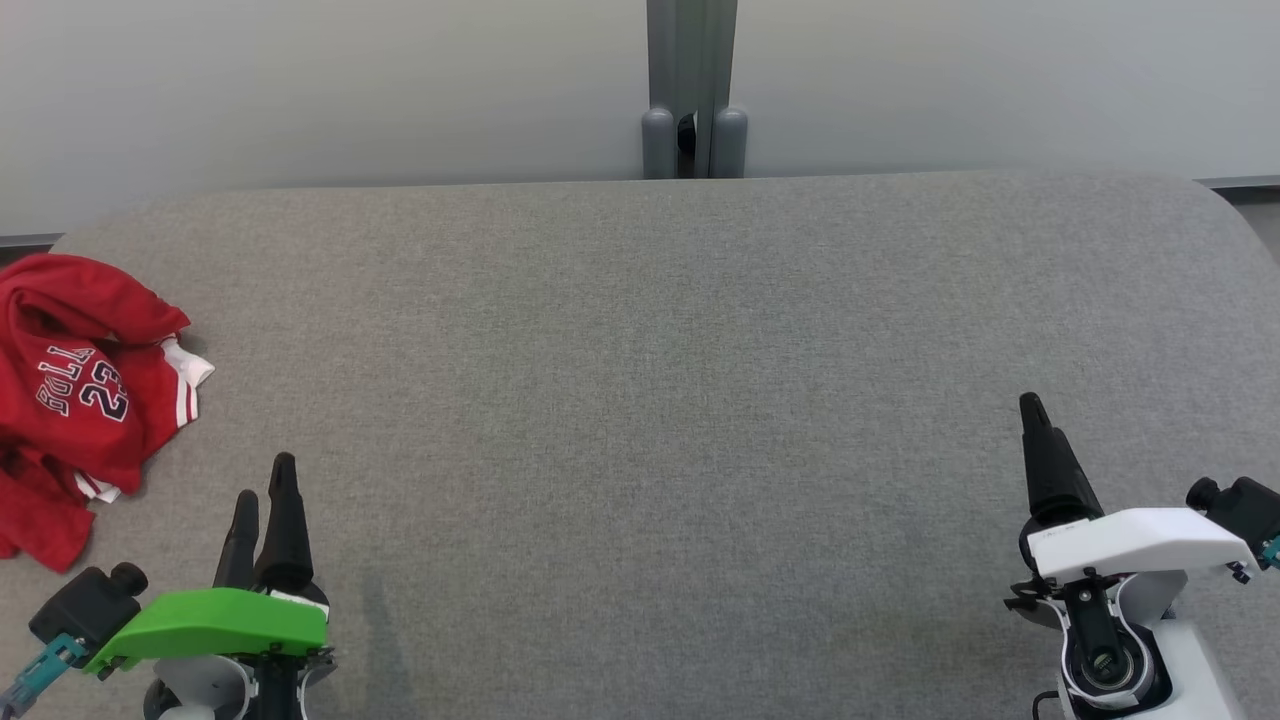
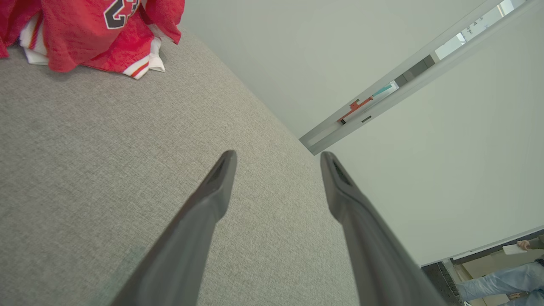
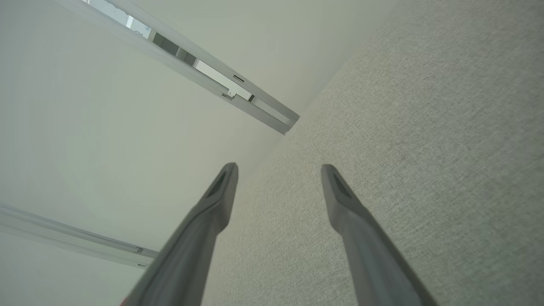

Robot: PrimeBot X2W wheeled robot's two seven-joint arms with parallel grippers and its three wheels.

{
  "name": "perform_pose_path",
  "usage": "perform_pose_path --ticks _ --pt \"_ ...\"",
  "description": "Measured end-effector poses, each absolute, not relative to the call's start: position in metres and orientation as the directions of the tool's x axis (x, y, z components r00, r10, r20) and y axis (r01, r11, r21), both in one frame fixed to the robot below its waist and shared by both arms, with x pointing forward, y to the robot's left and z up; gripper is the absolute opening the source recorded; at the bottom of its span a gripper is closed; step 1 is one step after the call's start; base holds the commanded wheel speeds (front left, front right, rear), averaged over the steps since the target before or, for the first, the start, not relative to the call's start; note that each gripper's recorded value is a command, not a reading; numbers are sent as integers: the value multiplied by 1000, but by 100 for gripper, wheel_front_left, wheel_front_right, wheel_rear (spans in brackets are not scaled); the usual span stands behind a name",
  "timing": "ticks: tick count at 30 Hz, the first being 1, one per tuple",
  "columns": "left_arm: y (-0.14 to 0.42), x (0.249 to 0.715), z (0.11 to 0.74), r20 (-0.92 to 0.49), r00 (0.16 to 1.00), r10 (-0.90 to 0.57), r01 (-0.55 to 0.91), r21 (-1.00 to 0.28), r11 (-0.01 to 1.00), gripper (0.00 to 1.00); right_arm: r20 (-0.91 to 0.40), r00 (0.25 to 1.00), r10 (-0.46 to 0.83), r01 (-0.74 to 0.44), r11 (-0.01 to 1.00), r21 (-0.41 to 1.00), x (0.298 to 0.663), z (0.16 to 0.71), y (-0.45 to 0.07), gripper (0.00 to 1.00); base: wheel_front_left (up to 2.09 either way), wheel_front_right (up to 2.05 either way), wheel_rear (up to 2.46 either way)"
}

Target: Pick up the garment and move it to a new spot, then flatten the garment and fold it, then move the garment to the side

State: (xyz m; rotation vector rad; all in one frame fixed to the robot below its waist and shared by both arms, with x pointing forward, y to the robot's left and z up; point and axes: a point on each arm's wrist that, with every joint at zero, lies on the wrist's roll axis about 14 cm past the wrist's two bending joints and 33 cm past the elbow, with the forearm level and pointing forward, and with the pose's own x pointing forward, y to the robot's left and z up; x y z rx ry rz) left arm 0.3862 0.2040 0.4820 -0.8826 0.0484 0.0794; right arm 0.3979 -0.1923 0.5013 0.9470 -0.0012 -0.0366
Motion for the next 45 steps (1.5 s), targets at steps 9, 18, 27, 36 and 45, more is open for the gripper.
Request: perform_pose_path --ticks 9,18,27,36,45 --pt "201 385 476 -85 996 40 -87 -677 731 100 -2 1000 -19 14 707 707 399 503 -188 100 0 0 0" --pt "198 384 478 -74 997 33 -69 -567 821 100 2 1000 3 -4 793 610 398 502 -182 100 0 0 0" --pt "192 384 483 -52 999 13 -35 -455 890 100 35 999 14 -30 855 517 400 509 -179 100 0 0 0" --pt "193 383 486 -39 999 20 -32 -347 937 100 55 998 14 -37 899 436 401 513 -180 100 0 0 0" --pt "190 377 480 -48 999 6 -18 -264 964 100 54 998 14 -32 935 352 399 511 -183 100 0 0 0"
